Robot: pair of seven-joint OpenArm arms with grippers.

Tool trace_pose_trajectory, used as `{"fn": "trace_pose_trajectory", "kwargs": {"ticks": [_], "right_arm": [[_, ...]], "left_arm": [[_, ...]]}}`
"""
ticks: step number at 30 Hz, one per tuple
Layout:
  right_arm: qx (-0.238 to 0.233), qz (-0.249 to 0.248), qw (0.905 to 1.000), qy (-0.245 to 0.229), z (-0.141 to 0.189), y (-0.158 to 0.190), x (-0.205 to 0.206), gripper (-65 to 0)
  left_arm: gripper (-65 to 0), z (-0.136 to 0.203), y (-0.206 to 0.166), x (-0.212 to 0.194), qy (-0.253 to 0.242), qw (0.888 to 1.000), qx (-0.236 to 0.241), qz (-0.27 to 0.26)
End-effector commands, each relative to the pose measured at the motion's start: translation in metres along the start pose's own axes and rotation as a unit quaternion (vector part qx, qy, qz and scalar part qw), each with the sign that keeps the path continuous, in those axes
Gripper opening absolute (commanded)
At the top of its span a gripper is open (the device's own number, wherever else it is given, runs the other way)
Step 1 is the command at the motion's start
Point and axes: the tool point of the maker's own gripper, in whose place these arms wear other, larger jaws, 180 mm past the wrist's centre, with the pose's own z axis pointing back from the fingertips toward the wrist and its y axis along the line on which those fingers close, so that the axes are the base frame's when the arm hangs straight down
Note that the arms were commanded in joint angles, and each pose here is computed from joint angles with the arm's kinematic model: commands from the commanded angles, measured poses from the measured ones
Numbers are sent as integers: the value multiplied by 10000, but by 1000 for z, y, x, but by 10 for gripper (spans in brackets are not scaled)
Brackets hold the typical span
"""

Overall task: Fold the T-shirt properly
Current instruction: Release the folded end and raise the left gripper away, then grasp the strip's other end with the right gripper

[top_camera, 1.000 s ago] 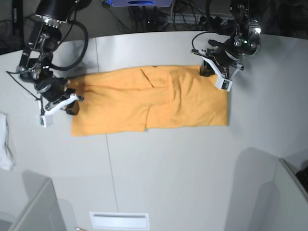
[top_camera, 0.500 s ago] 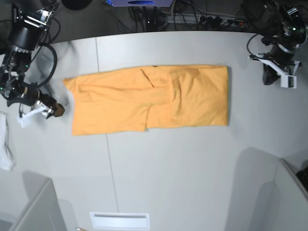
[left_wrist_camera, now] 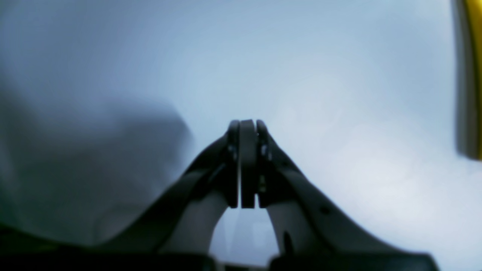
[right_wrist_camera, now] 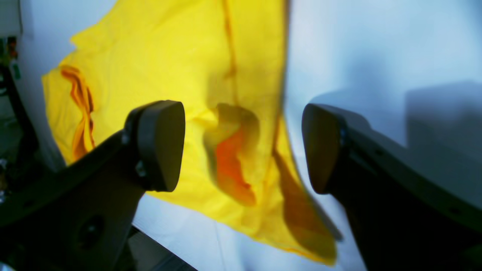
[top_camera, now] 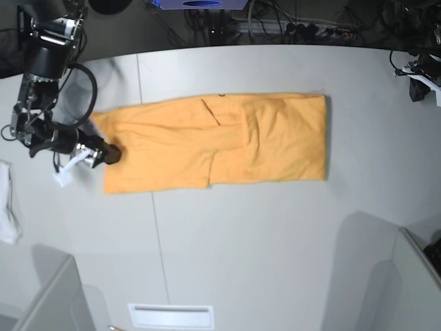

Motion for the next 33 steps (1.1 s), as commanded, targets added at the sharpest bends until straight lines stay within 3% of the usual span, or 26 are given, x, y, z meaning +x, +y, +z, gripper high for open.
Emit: {"fn": "trace_pose_trajectory", "kwargs": {"ticks": [1,8,16,19,24,29,33], "right_arm": [[-282,78,9981,537,-3,-9,-26,-197],[-158,167,9951,959,-23,4,-62,-197],[-127,163,9969,762,-27,7,-49,-207],[-140,-79,9960,875,-32,-1,-55,-330],[-158,-351,9965,748,-41,-11,-49,-638],[-128,-279,9985,447,-42,-5,-26,-650],[-338,-45,9989,323,-35,-7,-4,-650]], "left_arm": [[-650,2,2,21,-330,9994,-32,-96],[-650,-19,-33,29,-334,9978,-503,-269],[-650,-63,-83,29,-189,9922,-1226,-107],[-650,-71,-101,25,-88,9892,-1450,-175],[-650,-84,-144,12,277,9785,-1884,-788],[-650,-96,-181,-8,751,9586,-2068,-1808],[-650,-94,-204,-9,761,9463,-2296,-2147]]}}
